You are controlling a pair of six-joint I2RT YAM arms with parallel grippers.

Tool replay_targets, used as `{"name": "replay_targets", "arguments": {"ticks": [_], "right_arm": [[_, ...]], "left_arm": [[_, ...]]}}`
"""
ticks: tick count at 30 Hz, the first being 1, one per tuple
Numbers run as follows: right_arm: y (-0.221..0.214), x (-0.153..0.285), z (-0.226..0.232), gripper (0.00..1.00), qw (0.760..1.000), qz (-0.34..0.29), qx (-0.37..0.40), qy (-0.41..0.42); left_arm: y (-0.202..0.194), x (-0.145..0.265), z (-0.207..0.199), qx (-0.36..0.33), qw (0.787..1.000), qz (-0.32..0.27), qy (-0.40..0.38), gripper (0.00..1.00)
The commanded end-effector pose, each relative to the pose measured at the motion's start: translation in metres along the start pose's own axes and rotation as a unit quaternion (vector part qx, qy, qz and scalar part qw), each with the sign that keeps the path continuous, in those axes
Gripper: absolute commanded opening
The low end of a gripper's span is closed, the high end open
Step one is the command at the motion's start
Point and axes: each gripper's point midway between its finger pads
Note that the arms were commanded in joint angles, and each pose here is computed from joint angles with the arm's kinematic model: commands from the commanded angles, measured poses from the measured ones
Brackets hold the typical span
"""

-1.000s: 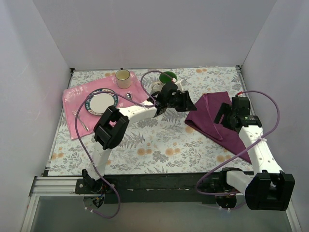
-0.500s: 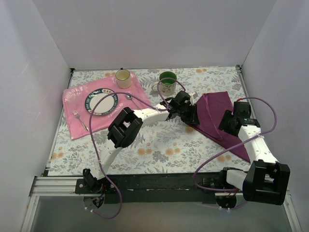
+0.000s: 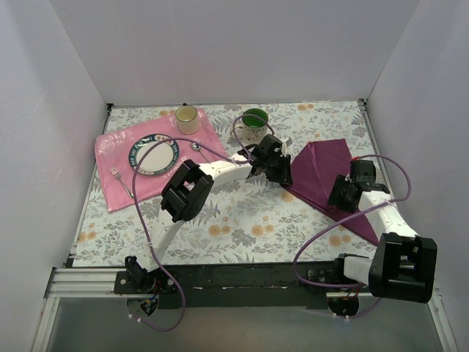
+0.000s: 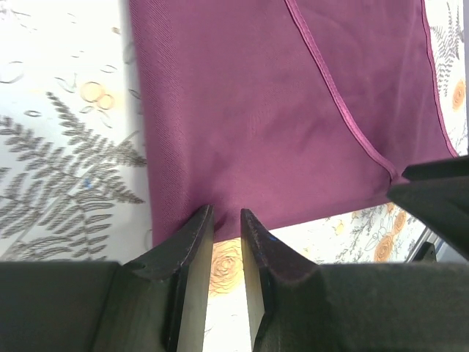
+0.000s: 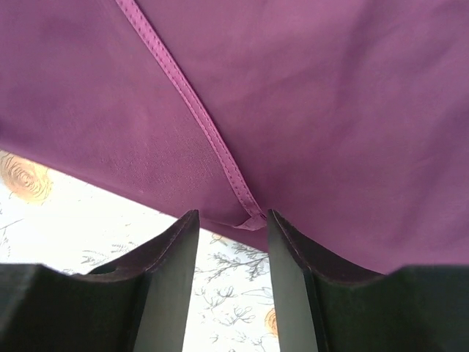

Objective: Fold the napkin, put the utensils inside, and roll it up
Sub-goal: Fold the napkin

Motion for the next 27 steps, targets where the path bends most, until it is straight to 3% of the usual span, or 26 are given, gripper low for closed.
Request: {"name": "replay_targets", "arguments": {"ticks": [1,11,17,22,27], "right_arm": [[0.006,0.005,0.016,0.49,0.999,-0.016,-0.004,0.041],[0.017,0.004,0.024,0.45,0.998,-0.019,0.0,0.058],[0.02,0.001,0.028,0.43,0.998,-0.02,-0.001,0.066],[-0.006,-0.013,0.013,0.41,0.999,0.008,-0.017,0.035],[-0.016,-0.016,0.006,0.41,0.999,0.009,-0.032,0.019]], "left_arm": [[0.023,0.021,-0.015,-0.015,1.0,-0.025,-0.01,0.21],[0.059,0.06,-0.081,-0.005,0.993,-0.054,-0.101,0.24],[0.045,0.044,-0.068,0.01,0.995,-0.035,-0.096,0.24],[0.03,0.031,-0.043,0.008,0.998,-0.021,-0.061,0.23],[0.046,0.045,-0.054,-0.01,0.997,-0.044,-0.059,0.23]]}}
Point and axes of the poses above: each gripper's point midway between its finger pads, its own x axis back along the fingers, its own z axis along the line the jaws close on, y = z × x, and after that the axes turned 1 degree about x, right-handed
